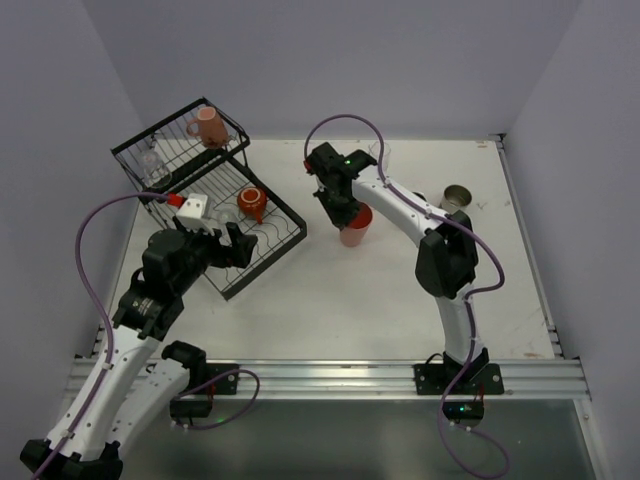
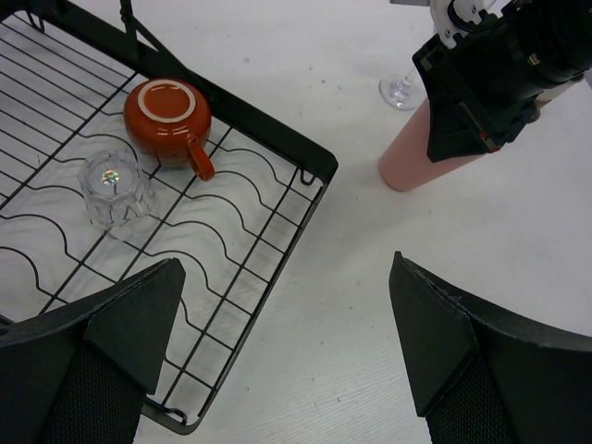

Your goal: Unload the cups from the dish rack

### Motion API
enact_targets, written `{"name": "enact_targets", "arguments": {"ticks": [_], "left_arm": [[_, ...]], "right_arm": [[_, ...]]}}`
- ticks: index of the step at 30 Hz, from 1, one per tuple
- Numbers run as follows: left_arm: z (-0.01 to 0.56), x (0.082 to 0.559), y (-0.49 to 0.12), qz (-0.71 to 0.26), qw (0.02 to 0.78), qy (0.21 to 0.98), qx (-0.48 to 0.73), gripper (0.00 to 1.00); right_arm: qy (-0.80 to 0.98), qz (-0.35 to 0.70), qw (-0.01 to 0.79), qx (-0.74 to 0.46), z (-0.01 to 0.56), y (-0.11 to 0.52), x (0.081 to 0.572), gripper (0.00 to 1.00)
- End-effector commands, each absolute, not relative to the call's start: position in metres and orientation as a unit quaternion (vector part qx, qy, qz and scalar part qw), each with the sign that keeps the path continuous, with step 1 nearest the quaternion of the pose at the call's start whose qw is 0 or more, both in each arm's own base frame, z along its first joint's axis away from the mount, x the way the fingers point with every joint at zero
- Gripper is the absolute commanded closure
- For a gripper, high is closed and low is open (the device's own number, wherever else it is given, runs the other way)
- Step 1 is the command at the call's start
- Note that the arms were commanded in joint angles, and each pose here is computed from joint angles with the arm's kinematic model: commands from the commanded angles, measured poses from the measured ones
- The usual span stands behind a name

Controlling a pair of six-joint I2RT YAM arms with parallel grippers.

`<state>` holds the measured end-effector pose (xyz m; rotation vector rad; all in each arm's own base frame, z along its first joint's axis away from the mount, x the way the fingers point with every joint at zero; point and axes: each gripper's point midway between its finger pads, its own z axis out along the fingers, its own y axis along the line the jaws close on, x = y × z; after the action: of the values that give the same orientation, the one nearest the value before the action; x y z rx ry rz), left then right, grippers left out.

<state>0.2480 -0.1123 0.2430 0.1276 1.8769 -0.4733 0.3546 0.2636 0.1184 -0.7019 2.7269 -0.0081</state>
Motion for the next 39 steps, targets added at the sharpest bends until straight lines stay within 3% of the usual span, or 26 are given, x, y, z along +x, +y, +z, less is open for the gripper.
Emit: {"name": "enact_targets", "arguments": {"ticks": [1,8,17,21,27,36,39], "left_arm": [[0.249,0.254,-0.111,-0.192,0.584,0.787,0.059,0.00],[0.243,0.258,-0.108,-0.182,0.578,0.794,0.050,0.00],[0.230,0.271,-0.099,-0.151,0.555,0.818,0.017,0.00],[0.227,0.280,-0.101,-0.150,0.536,0.831,-0.003,0.00],[0.210,0.294,-0.092,-0.130,0.527,0.837,-0.071,0.00],[0.175,0.320,-0.068,-0.070,0.544,0.821,-0.161,0.00],[0.176,0.332,-0.084,-0.096,0.544,0.820,-0.147,0.11]], "right_arm": [[0.947,0.009,0.186,-0.262,0.132,0.274,0.363,0.92],[0.944,0.011,0.198,-0.262,0.133,0.274,0.365,0.55],[0.921,0.068,0.297,-0.243,0.205,0.284,0.368,0.23],[0.871,0.154,0.399,-0.240,0.279,0.300,0.349,0.16],[0.802,0.263,0.492,-0.213,0.325,0.308,0.302,0.15],[0.726,0.383,0.541,-0.182,0.333,0.270,0.228,0.20],[0.710,0.407,0.546,-0.178,0.332,0.265,0.216,0.21]]}}
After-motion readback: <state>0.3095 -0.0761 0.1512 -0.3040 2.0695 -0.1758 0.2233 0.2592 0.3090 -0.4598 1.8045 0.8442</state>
